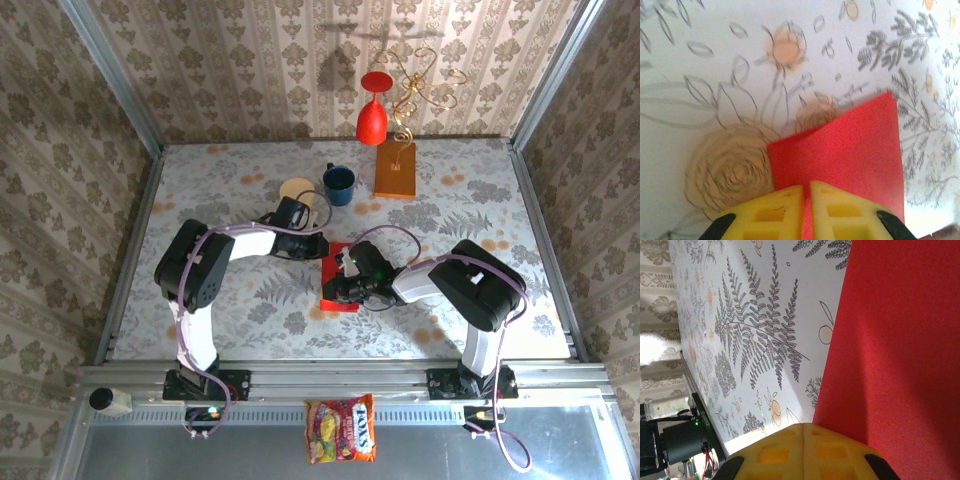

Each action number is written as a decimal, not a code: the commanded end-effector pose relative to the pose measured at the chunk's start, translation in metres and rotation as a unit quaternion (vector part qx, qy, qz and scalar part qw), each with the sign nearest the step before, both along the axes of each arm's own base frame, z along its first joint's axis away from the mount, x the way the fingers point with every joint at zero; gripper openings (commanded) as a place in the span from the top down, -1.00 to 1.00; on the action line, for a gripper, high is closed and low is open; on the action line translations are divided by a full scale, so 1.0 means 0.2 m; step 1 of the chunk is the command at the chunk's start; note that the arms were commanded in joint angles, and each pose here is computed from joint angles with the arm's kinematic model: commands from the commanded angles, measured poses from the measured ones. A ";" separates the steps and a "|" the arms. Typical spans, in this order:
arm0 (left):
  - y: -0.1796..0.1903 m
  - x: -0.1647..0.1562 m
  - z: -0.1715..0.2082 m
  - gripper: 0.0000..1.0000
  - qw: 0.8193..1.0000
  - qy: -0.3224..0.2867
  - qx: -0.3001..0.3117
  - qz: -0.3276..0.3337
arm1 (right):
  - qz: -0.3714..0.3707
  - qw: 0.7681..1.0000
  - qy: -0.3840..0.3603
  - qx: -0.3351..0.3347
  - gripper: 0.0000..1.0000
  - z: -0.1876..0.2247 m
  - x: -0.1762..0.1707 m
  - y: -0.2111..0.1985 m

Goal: Fold a paper plane with a square sheet of paper (pick it up from the middle)
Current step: First fold in half a square sheet of paper at the center of the table.

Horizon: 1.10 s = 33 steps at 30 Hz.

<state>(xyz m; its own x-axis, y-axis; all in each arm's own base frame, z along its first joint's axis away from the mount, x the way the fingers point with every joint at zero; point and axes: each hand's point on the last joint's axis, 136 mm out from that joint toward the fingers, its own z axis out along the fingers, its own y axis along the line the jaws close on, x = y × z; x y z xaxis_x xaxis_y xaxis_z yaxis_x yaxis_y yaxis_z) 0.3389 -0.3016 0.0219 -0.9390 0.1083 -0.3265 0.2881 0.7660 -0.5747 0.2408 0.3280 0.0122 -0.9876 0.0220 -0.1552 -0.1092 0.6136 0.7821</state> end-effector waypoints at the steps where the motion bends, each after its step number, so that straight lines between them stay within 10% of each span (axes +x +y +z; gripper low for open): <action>1: 0.26 0.33 -0.08 0.72 0.989 -0.071 0.087 0.099 | 0.015 0.975 0.165 -0.147 1.00 -0.40 -0.40 -0.29; 14: 0.33 0.52 0.12 0.72 0.984 -0.106 0.073 0.122 | 0.022 0.976 0.157 -0.146 1.00 -0.38 -0.38 -0.29; 24: 0.32 0.08 0.27 0.69 0.989 -0.100 0.042 0.100 | 0.029 0.997 0.050 -0.041 1.00 0.16 0.02 -0.08; 33: 0.20 -0.26 0.32 0.62 0.992 -0.111 0.035 0.052 | -0.081 0.993 0.017 -0.088 1.00 0.30 0.06 -0.46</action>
<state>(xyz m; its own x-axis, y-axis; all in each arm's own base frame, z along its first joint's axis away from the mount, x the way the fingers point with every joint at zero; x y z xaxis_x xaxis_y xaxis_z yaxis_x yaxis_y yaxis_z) 0.2984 -0.2559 0.0807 -0.8548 0.0412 -0.5172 0.3134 0.8355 -0.4513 0.2736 0.2698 0.1016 -0.9721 0.1191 -0.2023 -0.0760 0.6555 0.7513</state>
